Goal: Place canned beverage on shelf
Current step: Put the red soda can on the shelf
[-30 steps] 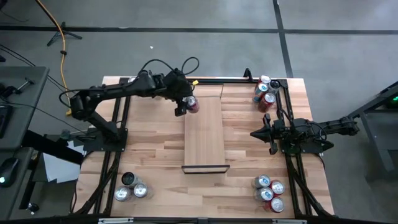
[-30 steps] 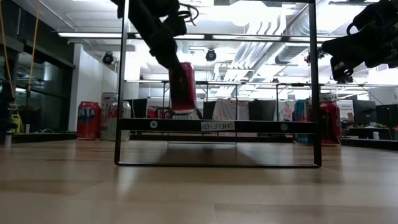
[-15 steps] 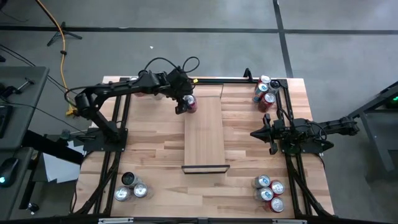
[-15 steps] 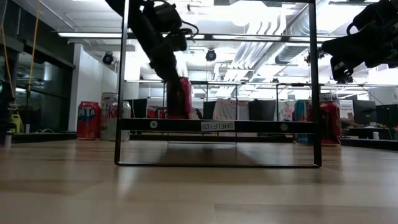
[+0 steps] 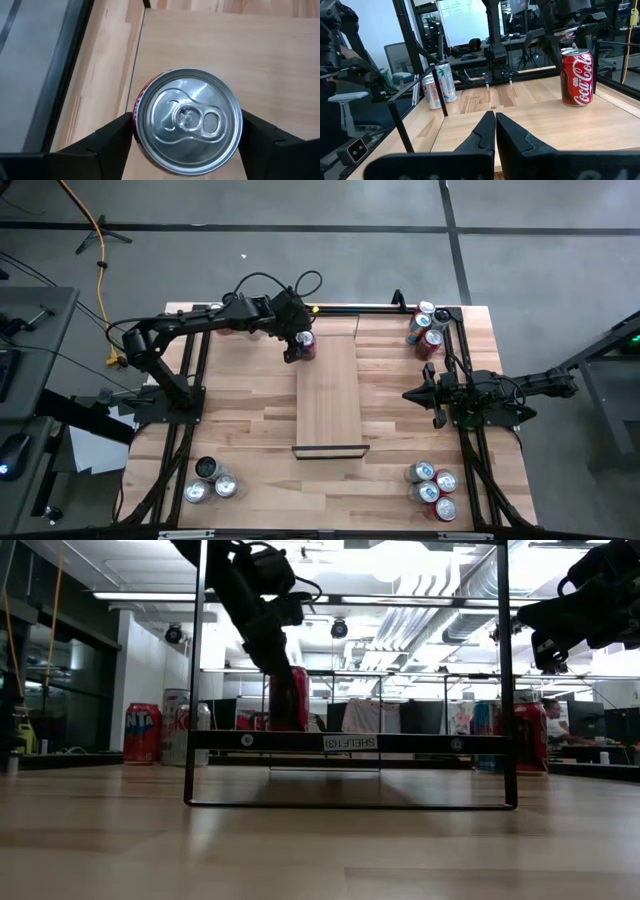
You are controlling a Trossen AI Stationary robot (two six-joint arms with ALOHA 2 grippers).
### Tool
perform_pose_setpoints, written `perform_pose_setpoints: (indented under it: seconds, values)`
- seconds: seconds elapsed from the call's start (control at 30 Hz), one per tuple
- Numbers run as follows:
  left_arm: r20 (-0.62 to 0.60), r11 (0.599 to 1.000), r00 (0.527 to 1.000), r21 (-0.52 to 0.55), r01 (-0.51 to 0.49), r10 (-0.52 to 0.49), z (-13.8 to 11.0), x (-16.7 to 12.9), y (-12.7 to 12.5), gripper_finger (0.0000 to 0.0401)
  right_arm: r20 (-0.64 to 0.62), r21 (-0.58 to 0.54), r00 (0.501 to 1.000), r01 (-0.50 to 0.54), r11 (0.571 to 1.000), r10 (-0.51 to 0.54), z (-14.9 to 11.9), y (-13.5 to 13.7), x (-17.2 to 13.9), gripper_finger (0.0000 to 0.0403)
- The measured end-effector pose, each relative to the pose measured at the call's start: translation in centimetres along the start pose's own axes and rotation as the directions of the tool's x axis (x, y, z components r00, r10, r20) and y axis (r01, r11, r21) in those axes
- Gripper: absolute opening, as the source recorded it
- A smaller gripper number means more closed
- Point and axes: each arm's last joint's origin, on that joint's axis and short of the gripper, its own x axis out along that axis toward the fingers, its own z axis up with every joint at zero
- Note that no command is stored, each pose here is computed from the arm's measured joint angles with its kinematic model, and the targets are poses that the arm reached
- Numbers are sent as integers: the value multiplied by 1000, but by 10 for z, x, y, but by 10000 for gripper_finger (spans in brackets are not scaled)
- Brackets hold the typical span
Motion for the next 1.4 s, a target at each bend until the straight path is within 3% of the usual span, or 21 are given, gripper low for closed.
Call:
perform_pose_setpoints:
  seconds: [0.33, 0.47, 0.57, 0.67, 0.73, 0.93, 1.1, 1.4]
  values:
    - [62, 1000, 998, -20, -14, 15, 20, -18, 5, 302, 0, 0, 1000, 0, 1000, 0, 0, 0, 0, 0]
    - [101, 991, 994, -127, -36, 49, 31, -30, 8, 303, 0, 0, 1000, 0, 1000, 0, 0, 0, 0, 0]
    - [94, 950, 991, -306, -65, 98, 36, -38, 9, 303, -1, 0, 1000, 0, 1000, 0, 0, 0, 0, 0]
    - [30, 858, 989, -502, -109, 143, 34, -40, 2, 301, 0, 0, 1000, 0, 1000, 0, 0, 0, 0, 0]
    - [-16, 815, 985, -559, -151, 172, 30, -39, -8, 301, 0, 0, 1000, 0, 1000, 0, 0, 0, 0, 0]
    - [-50, 726, 952, -635, -263, 302, 29, -32, -38, 301, 0, 0, 1000, 0, 1000, 0, 0, 0, 0, 0]
    - [-43, 660, 917, -681, -318, 397, 31, -32, -43, 301, 0, 0, 1000, 0, 1000, 0, 0, 0, 0, 0]
    - [-74, 642, 932, -705, -301, 355, 29, -17, -36, 301, 0, 0, 1000, 0, 1000, 0, 0, 0, 0, 0]
